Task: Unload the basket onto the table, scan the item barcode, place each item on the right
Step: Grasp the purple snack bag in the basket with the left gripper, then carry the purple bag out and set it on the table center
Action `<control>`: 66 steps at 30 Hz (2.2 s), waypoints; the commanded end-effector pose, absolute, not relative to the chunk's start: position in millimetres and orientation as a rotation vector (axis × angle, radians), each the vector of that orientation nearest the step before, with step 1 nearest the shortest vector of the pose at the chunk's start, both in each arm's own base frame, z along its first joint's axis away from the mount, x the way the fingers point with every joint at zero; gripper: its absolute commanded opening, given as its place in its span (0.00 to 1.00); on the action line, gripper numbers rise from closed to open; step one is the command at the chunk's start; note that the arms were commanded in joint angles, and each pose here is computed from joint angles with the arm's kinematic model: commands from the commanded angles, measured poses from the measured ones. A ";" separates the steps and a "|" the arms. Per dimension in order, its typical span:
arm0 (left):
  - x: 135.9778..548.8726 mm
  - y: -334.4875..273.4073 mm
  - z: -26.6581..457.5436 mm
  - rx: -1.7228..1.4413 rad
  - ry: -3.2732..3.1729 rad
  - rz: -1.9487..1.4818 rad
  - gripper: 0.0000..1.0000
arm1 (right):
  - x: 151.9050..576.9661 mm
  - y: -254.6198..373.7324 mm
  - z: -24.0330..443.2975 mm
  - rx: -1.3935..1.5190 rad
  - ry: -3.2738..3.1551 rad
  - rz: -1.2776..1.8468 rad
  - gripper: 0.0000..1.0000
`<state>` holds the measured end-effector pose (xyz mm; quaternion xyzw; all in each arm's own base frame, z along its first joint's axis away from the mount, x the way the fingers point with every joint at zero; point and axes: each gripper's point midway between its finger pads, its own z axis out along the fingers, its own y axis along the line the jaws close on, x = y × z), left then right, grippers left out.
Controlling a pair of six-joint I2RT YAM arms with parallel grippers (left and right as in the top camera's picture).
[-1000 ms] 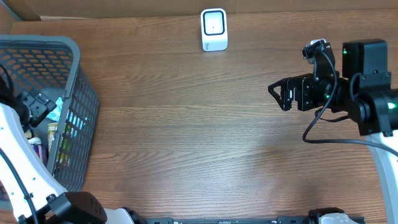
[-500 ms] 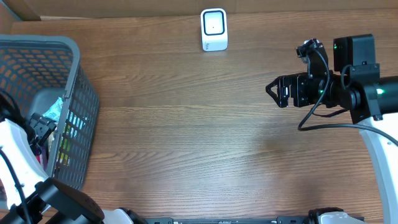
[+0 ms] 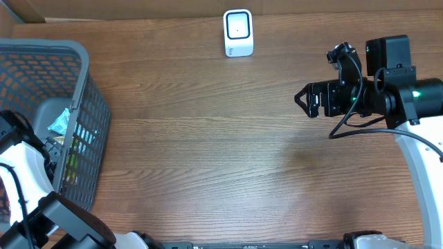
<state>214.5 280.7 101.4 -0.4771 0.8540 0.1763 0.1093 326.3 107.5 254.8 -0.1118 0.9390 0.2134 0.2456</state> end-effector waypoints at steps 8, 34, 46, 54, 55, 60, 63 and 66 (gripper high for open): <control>195.7 286.3 95.4 -1.443 2.525 0.564 0.51 | 329.0 105.2 258.8 -0.308 2.551 0.543 1.00; 199.1 289.7 120.6 -1.518 2.456 0.572 0.04 | 328.4 105.0 253.4 -0.306 2.562 0.543 1.00; 291.4 253.3 265.4 -1.099 2.355 0.148 0.04 | 330.1 99.4 251.5 -0.293 2.569 0.497 1.00; 345.2 114.0 365.5 -0.344 2.263 -0.393 0.04 | 330.0 99.3 251.3 -0.292 2.570 0.496 1.00; 345.2 99.2 378.1 -0.270 2.237 -0.411 0.04 | 330.0 99.3 251.3 -0.292 2.571 0.496 1.00; 335.2 32.0 427.8 -0.006 2.123 -0.442 0.04 | 330.0 99.3 251.3 -0.292 2.570 0.496 1.00; 328.8 -9.1 433.7 0.123 2.116 -0.502 0.04 | 330.3 99.3 251.5 -0.293 2.569 0.496 1.00; 326.4 -51.2 423.0 0.246 2.156 -0.596 0.04 | 331.0 99.4 251.9 -0.293 2.566 0.495 1.00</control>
